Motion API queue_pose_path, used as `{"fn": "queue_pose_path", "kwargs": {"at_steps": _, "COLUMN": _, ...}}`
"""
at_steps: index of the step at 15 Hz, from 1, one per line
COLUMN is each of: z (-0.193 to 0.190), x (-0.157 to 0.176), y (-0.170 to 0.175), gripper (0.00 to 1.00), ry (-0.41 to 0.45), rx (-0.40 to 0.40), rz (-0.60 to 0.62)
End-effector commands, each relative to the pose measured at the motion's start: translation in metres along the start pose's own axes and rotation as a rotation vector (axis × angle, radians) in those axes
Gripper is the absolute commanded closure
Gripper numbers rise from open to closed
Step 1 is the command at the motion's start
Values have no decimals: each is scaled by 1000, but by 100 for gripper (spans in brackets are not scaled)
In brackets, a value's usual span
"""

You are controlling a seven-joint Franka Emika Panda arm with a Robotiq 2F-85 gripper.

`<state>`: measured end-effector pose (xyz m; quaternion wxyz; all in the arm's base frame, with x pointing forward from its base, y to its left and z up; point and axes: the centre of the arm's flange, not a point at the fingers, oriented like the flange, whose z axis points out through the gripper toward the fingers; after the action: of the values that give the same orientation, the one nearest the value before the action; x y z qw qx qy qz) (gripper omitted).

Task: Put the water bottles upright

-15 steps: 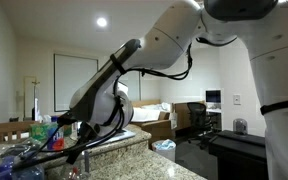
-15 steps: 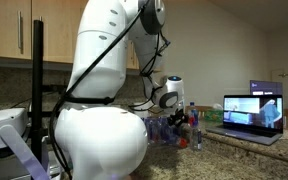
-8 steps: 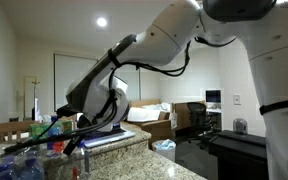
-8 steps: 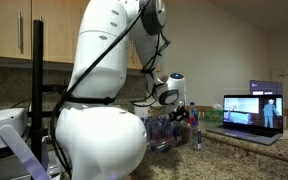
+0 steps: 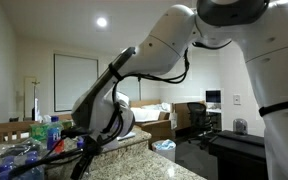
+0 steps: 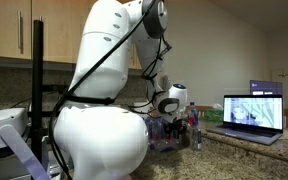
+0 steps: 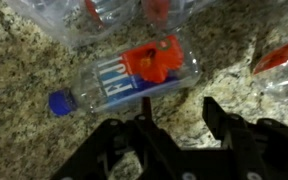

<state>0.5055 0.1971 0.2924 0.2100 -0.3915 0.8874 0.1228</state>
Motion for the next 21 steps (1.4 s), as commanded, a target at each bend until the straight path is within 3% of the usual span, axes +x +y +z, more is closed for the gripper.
{"fn": "queue_pose_path", "kwargs": {"at_steps": 1, "z": -6, "x": 5, "y": 40, "gripper": 13, "ry": 40, "rx": 4, "rz": 76}}
{"fn": "queue_pose_path", "kwargs": {"at_steps": 2, "z": -10, "x": 4, "y": 48, "gripper": 8, "ry": 48, "rx": 19, "rz": 87}}
{"fn": "queue_pose_path", "kwargs": {"at_steps": 3, "z": 10, "x": 8, "y": 26, "gripper": 2, "ry": 34, "rx": -13, "rz": 50}}
{"fn": "queue_pose_path", "kwargs": {"at_steps": 4, "z": 11, "x": 7, "y": 32, "gripper": 19, "ry": 37, "rx": -15, "rz": 49}}
{"fn": "queue_pose_path", "kwargs": {"at_steps": 6, "z": 11, "x": 6, "y": 32, "gripper": 6, "ry": 37, "rx": -16, "rz": 48}}
{"fn": "queue_pose_path", "kwargs": {"at_steps": 8, "z": 11, "x": 8, "y": 28, "gripper": 1, "ry": 37, "rx": -12, "rz": 55}}
{"fn": "queue_pose_path", "kwargs": {"at_steps": 10, "z": 25, "x": 5, "y": 44, "gripper": 0, "ry": -29, "rx": 11, "rz": 38}}
{"fn": "queue_pose_path", "kwargs": {"at_steps": 13, "z": 15, "x": -14, "y": 89, "gripper": 0, "ry": -109, "rx": 116, "rz": 45}}
{"fn": "queue_pose_path", "kwargs": {"at_steps": 17, "z": 6, "x": -38, "y": 126, "gripper": 0, "ry": -220, "rx": 242, "rz": 198}}
{"fn": "queue_pose_path", "kwargs": {"at_steps": 21, "z": -16, "x": -10, "y": 111, "gripper": 0, "ry": -205, "rx": 291, "rz": 391}}
